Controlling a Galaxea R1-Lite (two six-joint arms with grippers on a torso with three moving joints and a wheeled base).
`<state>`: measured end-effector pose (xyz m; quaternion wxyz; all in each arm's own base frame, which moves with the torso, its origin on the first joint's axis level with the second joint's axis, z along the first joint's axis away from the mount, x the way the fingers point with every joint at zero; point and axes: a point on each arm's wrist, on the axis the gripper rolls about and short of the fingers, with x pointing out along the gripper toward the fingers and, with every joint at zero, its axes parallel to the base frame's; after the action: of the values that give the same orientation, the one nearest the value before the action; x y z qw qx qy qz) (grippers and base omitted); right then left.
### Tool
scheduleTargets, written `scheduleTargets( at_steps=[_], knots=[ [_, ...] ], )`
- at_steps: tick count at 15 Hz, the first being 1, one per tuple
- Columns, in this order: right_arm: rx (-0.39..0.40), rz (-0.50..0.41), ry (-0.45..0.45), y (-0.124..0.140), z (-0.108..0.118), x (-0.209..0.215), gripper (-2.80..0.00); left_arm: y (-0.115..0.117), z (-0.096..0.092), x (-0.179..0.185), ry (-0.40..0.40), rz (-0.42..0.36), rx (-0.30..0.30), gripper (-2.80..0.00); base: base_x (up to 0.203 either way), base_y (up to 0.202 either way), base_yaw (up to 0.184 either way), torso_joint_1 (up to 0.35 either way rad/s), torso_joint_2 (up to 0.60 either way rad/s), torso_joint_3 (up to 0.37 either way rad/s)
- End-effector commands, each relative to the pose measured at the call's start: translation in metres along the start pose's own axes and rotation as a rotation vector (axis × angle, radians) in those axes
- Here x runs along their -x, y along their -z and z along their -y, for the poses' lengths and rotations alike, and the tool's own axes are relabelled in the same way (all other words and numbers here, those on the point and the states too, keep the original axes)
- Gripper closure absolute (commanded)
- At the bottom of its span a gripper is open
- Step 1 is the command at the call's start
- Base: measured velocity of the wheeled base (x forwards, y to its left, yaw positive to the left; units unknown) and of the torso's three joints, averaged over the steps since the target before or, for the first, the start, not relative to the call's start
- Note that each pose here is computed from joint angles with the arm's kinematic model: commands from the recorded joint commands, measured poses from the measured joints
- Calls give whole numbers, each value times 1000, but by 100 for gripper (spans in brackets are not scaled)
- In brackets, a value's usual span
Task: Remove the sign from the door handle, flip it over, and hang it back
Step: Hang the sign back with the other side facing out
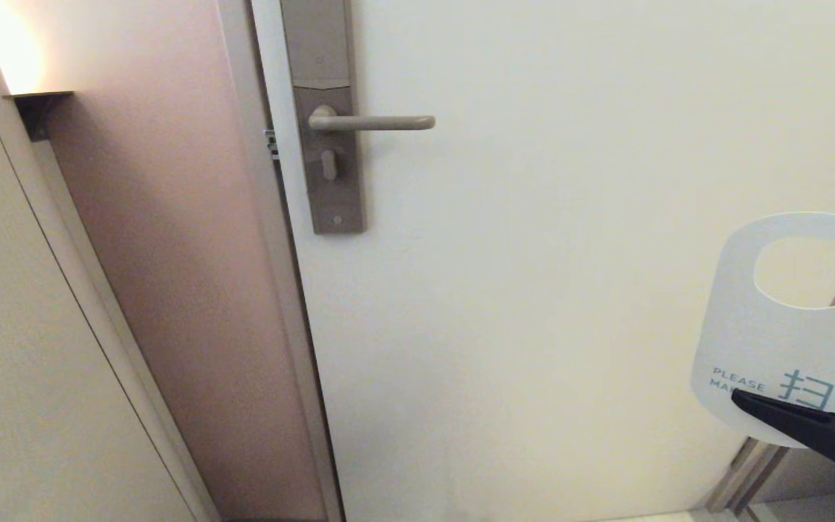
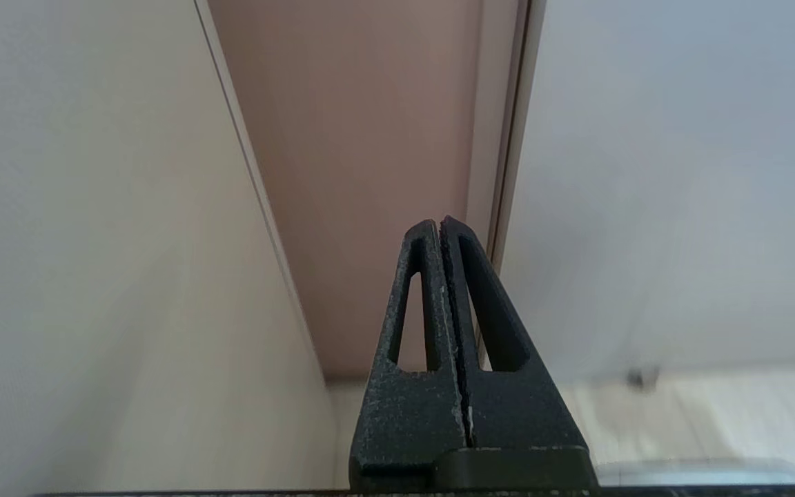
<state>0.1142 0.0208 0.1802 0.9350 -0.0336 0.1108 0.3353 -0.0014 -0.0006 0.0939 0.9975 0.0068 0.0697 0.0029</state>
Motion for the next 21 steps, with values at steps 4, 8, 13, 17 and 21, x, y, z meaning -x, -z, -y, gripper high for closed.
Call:
scheduleTargets(
  at_steps=[4, 8, 13, 17, 21],
  knots=[
    [4, 4, -2, 1, -1, 1, 0, 4, -1, 17, -23, 175, 1, 0, 0, 0, 0, 0, 0, 0],
    [17, 23, 1, -4, -1, 2, 0, 9, -1, 23, -15, 202, 17, 0, 0, 0, 0, 0, 0, 0],
    [22, 30, 2, -3, -2, 3, 0, 9, -1, 23, -9, 203, 68, 0, 0, 0, 0, 0, 0, 0],
    [22, 31, 1, -3, -2, 3, 0, 10, 0, 23, 19, 200, 100, 0, 0, 0, 0, 0, 0, 0],
    [23, 31, 2, -4, -1, 2, 0, 9, 0, 23, 31, 211, 137, 0, 0, 0, 0, 0, 0, 0]
  ],
)
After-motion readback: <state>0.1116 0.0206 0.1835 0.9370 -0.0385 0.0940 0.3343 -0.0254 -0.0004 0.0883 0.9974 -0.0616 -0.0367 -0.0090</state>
